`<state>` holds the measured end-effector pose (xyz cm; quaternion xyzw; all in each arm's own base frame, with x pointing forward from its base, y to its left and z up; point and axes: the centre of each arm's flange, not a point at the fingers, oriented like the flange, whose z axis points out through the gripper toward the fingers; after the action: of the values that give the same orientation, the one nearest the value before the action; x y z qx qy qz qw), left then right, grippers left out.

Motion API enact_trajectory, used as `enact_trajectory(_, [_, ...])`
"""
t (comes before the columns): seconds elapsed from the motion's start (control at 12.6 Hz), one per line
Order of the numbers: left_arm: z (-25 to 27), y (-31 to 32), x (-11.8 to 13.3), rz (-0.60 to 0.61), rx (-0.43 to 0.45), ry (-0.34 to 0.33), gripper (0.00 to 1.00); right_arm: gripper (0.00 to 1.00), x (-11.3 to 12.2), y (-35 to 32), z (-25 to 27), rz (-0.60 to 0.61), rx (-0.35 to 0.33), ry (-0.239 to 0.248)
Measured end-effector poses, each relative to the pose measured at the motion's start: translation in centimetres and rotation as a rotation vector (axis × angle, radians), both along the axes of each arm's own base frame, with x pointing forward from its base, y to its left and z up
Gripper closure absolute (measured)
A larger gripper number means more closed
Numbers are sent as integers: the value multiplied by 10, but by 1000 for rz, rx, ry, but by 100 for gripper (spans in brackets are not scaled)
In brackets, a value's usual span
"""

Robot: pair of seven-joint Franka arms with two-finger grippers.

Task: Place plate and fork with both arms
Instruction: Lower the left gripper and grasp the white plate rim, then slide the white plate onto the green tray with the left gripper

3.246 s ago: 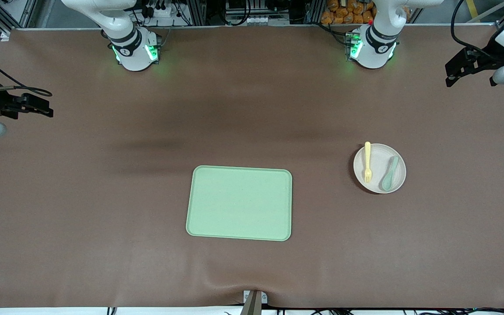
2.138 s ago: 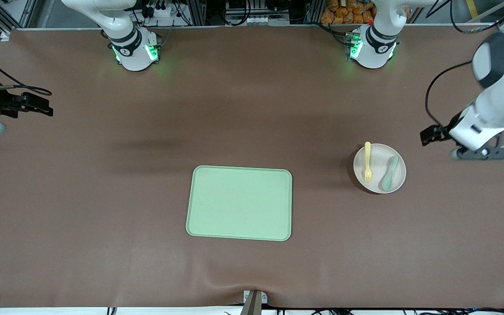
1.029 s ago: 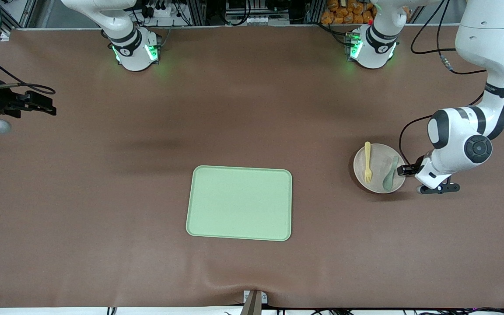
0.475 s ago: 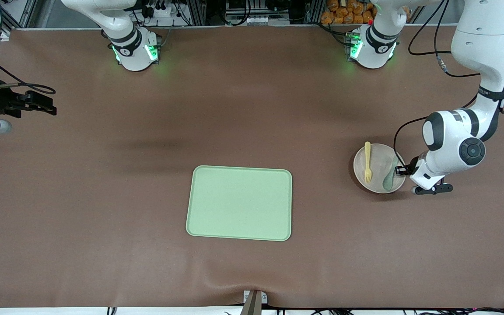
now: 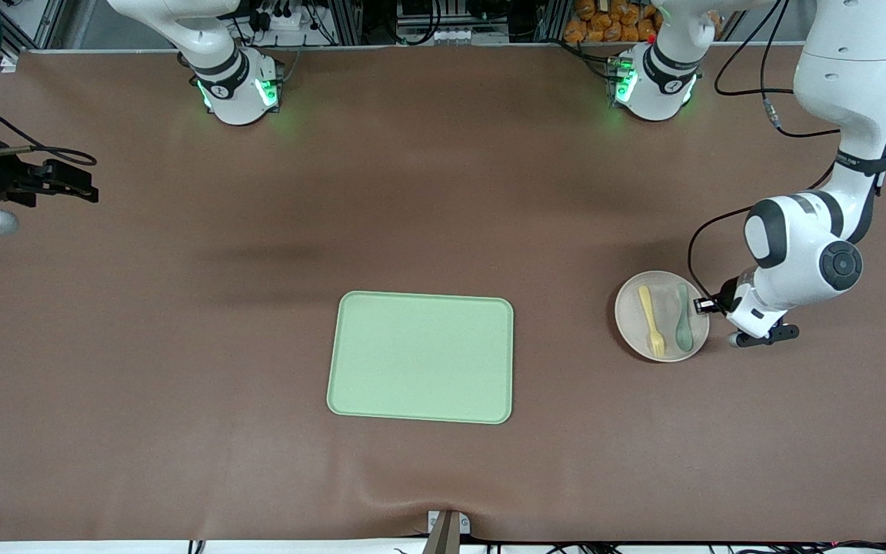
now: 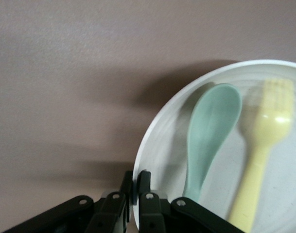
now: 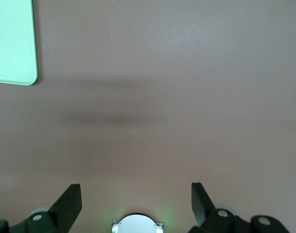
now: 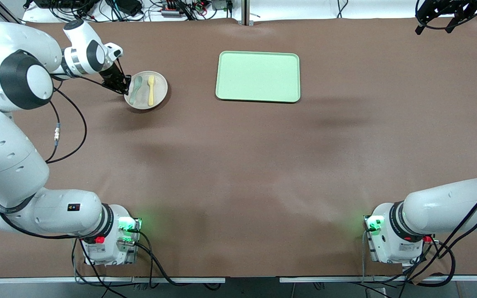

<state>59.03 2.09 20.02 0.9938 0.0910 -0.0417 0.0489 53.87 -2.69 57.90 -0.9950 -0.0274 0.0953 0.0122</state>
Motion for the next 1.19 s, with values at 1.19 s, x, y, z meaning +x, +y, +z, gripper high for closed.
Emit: enact_trajectory(1.19, [61, -325, 46, 176, -316, -56, 95, 0, 0, -4, -1, -8, 0, 5])
